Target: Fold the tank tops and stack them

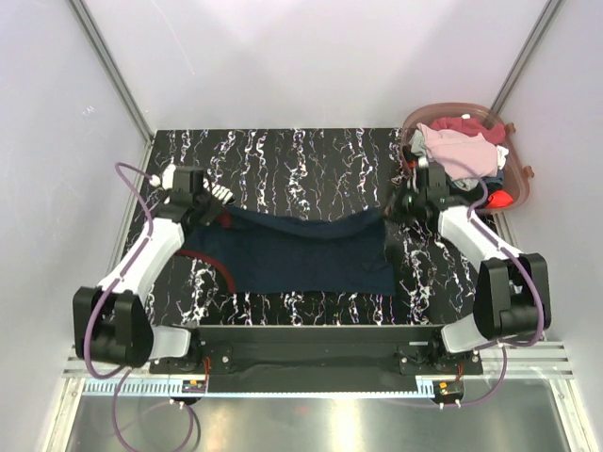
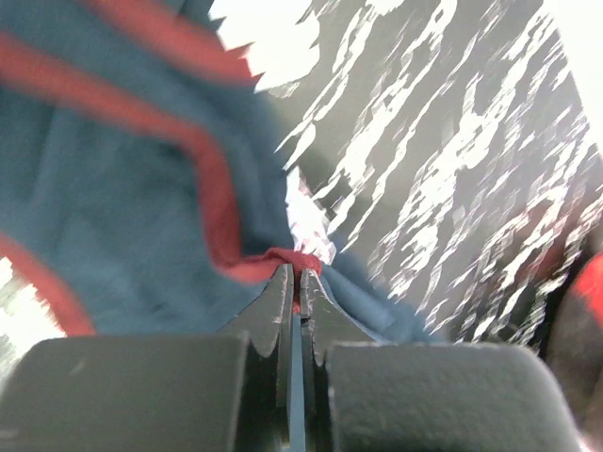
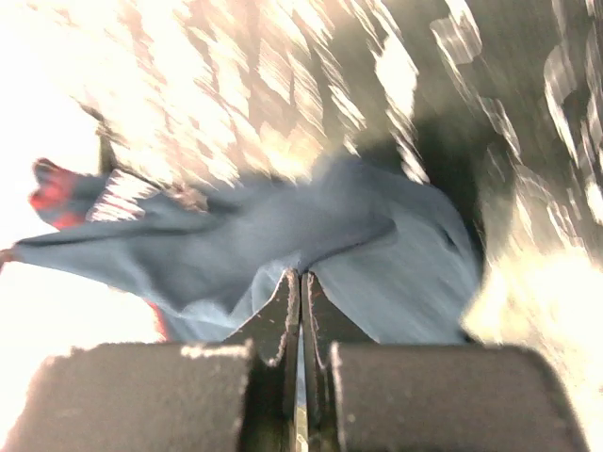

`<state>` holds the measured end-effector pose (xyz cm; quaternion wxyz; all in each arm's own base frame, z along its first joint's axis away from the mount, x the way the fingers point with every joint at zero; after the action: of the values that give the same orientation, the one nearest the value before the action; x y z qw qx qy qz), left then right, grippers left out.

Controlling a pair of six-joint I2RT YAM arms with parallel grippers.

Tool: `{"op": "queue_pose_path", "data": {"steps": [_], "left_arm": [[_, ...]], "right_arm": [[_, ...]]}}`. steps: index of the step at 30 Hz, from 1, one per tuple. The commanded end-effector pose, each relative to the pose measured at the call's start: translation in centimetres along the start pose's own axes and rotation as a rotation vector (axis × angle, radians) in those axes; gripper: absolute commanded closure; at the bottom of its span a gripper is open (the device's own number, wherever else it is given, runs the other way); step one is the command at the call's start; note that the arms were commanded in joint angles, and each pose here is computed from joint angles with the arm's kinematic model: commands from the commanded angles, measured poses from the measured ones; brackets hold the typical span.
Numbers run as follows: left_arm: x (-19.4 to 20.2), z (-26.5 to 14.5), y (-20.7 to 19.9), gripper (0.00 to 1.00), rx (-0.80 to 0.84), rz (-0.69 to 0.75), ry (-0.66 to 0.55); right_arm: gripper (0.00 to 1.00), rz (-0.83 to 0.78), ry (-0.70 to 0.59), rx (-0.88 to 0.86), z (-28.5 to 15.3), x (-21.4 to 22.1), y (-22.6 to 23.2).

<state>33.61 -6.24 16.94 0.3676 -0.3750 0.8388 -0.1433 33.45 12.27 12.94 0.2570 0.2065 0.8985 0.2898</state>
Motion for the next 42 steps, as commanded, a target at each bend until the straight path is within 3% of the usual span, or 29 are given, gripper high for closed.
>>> {"op": "queue_pose_path", "data": {"steps": [1,5,6,7,12,14,15,16,19,21,23,24,27,35,38,41,42], "left_arm": [[-7.7,-1.2,-5.9,1.00,0.135,-0.112,-0.183],[-15.2,-0.8,-10.2,1.00,0.151,-0.139,-0.244],[-16.7,-1.2,-11.4,1.00,0.159,-0.134,-0.246],[-19.9,-3.5,-14.7,1.00,0.228,-0.132,-0.296],[-24.4,-14.1,-18.2,1.00,0.358,-0.027,-0.474],[-24.6,-19.5,-17.8,1.00,0.425,0.015,-0.566],[-23.3,-18.5,-16.5,1.00,0.406,0.034,-0.546],[-22.8,-23.7,-15.7,1.00,0.487,0.038,-0.628],[-21.2,-30.9,-13.2,1.00,0.635,0.067,-0.839],[-19.8,-32.2,-11.0,1.00,0.623,0.071,-0.890],[-18.5,-36.6,-9.0,1.00,0.681,0.080,-0.983],[-17.5,-38.2,-7.9,1.00,0.714,0.081,-1.011],[-16.2,-40.7,-7.4,1.00,0.794,0.103,-1.036],[-15.8,-40.7,-9.0,1.00,0.855,0.116,-0.952],[-16.4,-37.1,-10.0,1.00,0.798,0.106,-0.871],[-16.2,-30.5,-10.8,1.00,0.721,0.093,-0.745],[-15.5,-26.1,-10.7,1.00,0.668,0.096,-0.669]], "right_arm": [[1.00,-0.081,-0.148,-0.105,-2.1,-7.4,6.9],[1.00,-0.071,-0.236,-0.183,-3.8,-15.4,12.2],[1.00,-0.106,-0.304,-0.277,-6.5,-18.2,16.1],[1.00,-0.092,-0.285,-0.310,-6.1,-19.1,17.0],[1.00,-0.216,-0.418,-0.462,-14.2,-21.8,23.6],[1.00,-0.291,-0.454,-0.535,-17.6,-20.8,25.2],[1.00,-0.328,-0.447,-0.587,-19.8,-19.0,25.6],[1.00,-0.350,-0.461,-0.625,-21.1,-18.2,25.9],[1.00,-0.462,-0.564,-0.739,-26.2,-14.3,25.9],[1.00,-0.539,-0.666,-0.761,-29.9,-11.6,25.1],[1.00,-0.579,-0.708,-0.760,-31.2,-9.7,24.0],[1.00,-0.622,-0.767,-0.788,-34.1,-7.9,23.9],[1.00,-0.676,-0.818,-0.829,-37.0,-5.0,23.3],[1.00,-0.658,-0.849,-0.793,-39.2,-3.7,22.5],[1.00,-0.581,-0.798,-0.675,-35.7,-6.2,21.6],[1.00,-0.461,-0.720,-0.529,-29.5,-9.4,19.5],[1.00,-0.403,-0.704,-0.452,-26.6,-11.0,18.4]]}}
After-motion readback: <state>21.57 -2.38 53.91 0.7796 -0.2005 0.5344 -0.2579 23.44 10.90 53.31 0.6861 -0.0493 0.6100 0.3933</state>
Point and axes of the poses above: each gripper's point midway between its finger pads, its own z axis out along the fingers, its own y axis along the line the jaws close on, x = y × z, the point moved 3 cm from there along -z, back along the fingers, and after that the axes turned 2 degrees about z, right-handed, at the moved point
